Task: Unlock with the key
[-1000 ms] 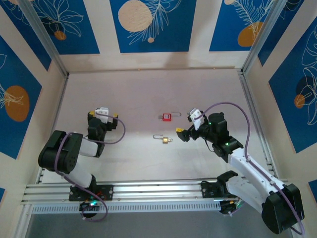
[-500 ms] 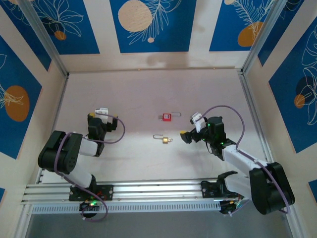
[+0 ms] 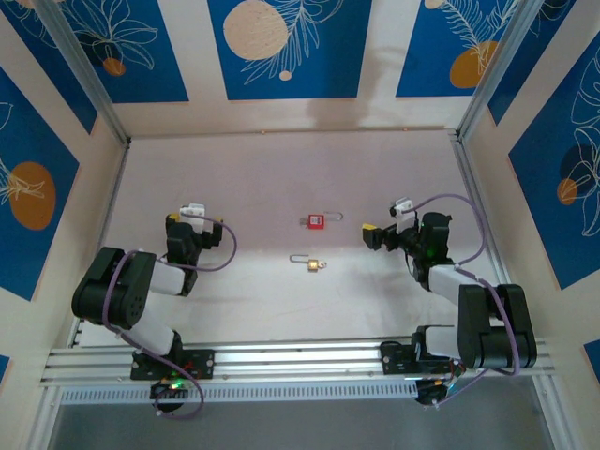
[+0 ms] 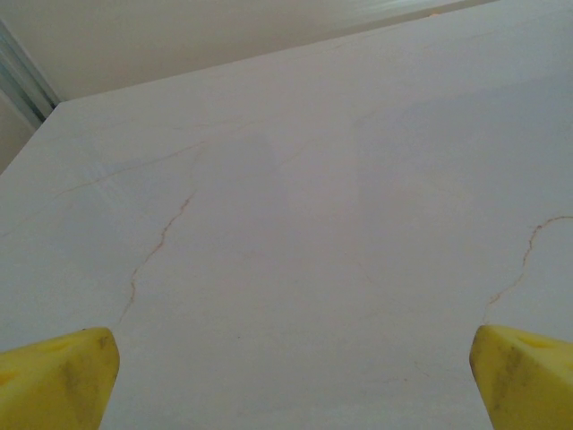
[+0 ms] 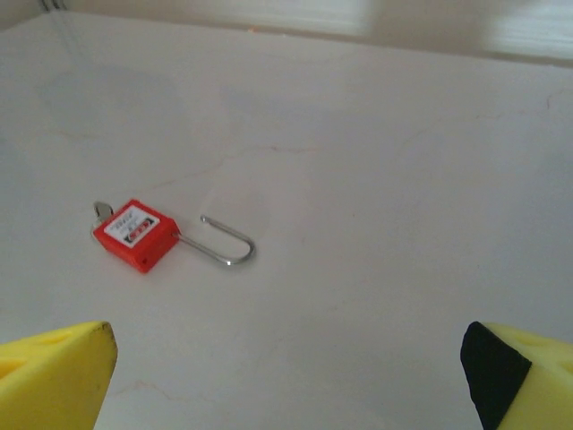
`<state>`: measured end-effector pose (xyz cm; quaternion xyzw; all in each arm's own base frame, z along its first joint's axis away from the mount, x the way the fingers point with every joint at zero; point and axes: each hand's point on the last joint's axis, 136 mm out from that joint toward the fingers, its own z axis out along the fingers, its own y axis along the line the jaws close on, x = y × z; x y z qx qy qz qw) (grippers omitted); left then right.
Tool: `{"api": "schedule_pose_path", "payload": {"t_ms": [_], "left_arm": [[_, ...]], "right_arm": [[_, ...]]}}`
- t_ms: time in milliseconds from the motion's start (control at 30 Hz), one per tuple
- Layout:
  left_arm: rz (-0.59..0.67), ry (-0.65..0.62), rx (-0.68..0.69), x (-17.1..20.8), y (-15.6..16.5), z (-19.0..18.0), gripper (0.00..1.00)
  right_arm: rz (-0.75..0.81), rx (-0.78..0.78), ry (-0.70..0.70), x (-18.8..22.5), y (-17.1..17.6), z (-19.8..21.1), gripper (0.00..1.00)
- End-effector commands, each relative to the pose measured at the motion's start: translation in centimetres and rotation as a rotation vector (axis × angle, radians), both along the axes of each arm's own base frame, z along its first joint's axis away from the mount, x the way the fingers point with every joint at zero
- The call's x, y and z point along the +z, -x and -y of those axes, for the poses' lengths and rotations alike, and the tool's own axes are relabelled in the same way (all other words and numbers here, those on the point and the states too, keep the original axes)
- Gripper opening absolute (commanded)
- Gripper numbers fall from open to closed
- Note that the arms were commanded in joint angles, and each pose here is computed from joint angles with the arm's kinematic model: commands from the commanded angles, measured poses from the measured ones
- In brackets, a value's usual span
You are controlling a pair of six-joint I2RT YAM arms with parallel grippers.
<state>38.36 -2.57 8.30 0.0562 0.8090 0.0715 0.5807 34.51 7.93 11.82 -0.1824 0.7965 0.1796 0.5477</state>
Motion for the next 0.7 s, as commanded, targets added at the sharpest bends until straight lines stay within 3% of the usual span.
{"api": "schedule_pose_path", "payload": {"t_ms": [0, 533, 667], "left_arm": [[0.038, 0.023, 0.025, 1.3, -0.6, -0.5, 1.0], [0.039, 0.023, 0.025, 1.3, -0.6, -0.5, 1.0], [0.039, 0.023, 0.024, 1.3, -0.6, -0.5, 1.0]], "right_arm": [[0.045, -0.003, -0.045, 1.2, -0.4, 0.0, 0.99], [-0.016, -0.019, -0.086, -0.3, -2.7, 0.4, 0.99], [-0.045, -0.108, -0.088, -1.0, -3.7, 1.8, 0.99]]}}
